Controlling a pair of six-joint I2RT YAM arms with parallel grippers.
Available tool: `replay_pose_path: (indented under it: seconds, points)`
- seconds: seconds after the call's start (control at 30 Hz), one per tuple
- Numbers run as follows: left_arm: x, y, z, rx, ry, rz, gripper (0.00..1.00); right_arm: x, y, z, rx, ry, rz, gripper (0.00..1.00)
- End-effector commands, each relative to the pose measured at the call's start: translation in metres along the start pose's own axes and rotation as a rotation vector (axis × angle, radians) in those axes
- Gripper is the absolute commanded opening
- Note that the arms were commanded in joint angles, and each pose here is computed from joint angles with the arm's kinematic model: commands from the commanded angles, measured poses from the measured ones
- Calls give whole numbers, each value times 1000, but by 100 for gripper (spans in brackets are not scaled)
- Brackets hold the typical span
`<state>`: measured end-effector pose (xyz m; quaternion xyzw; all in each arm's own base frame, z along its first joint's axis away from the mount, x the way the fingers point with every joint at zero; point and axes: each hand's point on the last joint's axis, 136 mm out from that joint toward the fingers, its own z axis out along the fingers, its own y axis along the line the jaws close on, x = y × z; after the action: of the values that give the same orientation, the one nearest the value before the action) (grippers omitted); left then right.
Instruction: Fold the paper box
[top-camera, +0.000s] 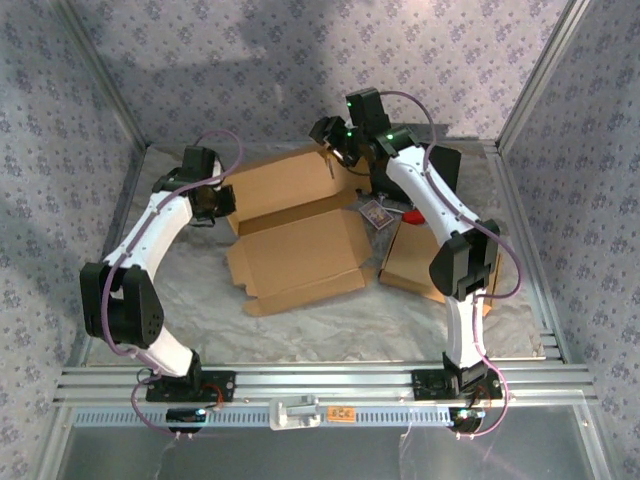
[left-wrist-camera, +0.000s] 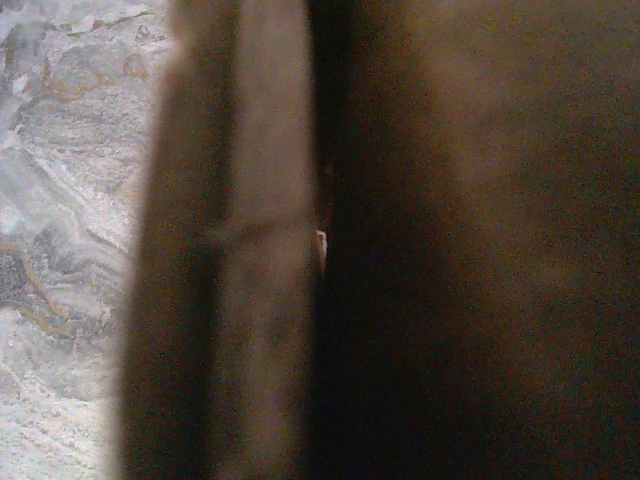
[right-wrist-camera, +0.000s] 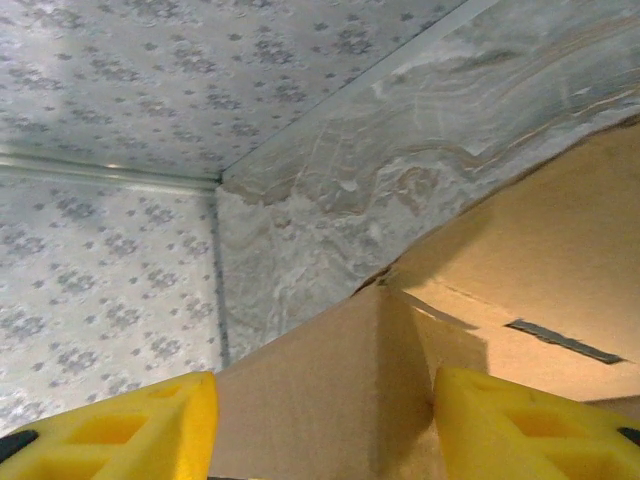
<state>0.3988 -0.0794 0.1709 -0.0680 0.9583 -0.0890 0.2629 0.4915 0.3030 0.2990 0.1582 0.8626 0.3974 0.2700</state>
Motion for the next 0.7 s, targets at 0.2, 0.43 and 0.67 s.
replay_pose_path:
  seconds: [0.2,0.43,0.67]
  points:
    - [-14,-14,-8,52,9,3,0,-8,-23,-81,49,-56,-83,54]
    - [-18,-17,-11,63,12,9,0,33,-85,-90,177,-30,-81,53]
    - [-20,-19,-14,71,16,5,0,31,-116,-64,234,-32,-105,58]
